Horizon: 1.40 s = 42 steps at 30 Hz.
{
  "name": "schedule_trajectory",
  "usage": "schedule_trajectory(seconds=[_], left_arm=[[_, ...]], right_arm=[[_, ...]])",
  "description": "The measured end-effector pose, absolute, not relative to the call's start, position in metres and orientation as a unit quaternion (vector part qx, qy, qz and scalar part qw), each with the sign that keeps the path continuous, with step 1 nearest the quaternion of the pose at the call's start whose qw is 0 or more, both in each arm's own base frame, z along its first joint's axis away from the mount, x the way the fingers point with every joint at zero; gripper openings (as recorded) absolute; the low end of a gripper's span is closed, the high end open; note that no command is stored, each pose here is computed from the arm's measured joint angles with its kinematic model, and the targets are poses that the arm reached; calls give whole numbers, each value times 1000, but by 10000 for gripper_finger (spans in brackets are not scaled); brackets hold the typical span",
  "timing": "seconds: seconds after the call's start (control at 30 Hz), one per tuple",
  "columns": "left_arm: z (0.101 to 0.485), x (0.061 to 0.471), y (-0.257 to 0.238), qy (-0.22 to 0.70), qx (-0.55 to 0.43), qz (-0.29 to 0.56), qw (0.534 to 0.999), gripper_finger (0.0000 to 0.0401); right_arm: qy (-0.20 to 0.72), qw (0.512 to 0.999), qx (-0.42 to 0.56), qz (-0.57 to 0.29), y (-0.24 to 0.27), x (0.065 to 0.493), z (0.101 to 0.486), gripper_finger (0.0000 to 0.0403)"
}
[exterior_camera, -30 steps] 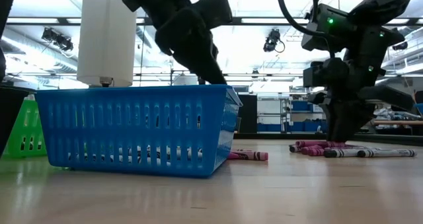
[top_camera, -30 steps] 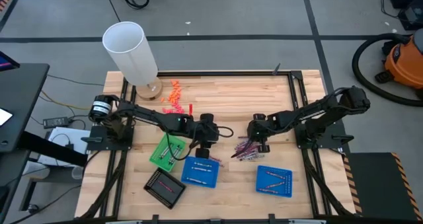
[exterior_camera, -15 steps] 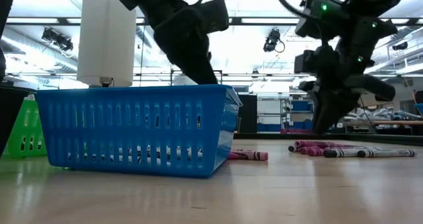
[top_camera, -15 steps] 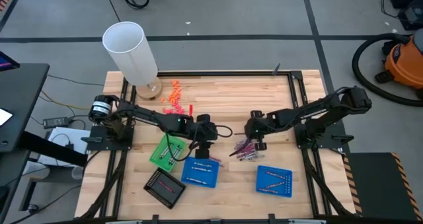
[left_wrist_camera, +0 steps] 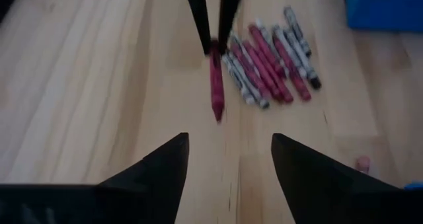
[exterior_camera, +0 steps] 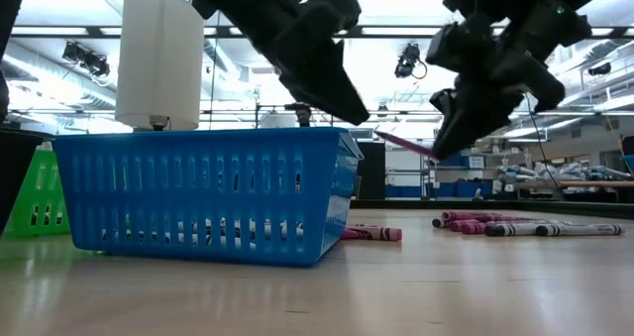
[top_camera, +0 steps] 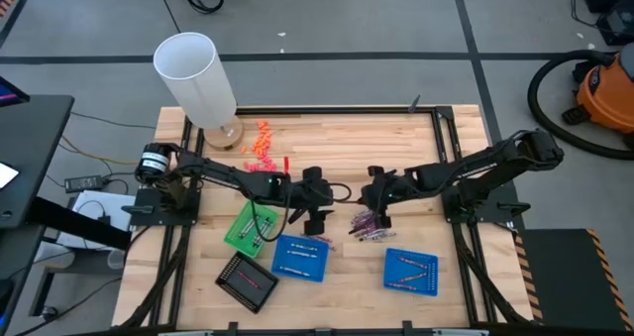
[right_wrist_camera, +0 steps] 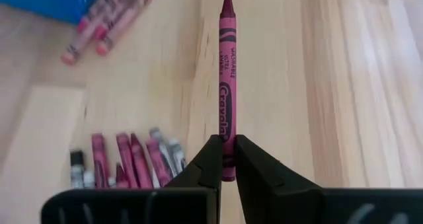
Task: Sort crayons
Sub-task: Put the red crayon into the black basket
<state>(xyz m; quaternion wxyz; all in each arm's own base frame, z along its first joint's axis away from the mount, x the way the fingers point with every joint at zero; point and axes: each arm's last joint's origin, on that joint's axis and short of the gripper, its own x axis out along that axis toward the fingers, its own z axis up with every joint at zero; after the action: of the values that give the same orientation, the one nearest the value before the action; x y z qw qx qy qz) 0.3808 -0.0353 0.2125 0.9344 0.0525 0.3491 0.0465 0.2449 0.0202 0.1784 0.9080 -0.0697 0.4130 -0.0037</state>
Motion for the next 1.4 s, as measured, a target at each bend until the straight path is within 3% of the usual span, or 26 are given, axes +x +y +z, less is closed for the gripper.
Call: schedule_trajectory(seconds=[0.33,1.4], left_arm=[[216,383,-35,330,58,45,941,225],[218,385,-36,316,42,48,947,97]], right_arm=[[360,931,-53,8,26,253,186,36],[338,941,-2,17,28,256,190,44]])
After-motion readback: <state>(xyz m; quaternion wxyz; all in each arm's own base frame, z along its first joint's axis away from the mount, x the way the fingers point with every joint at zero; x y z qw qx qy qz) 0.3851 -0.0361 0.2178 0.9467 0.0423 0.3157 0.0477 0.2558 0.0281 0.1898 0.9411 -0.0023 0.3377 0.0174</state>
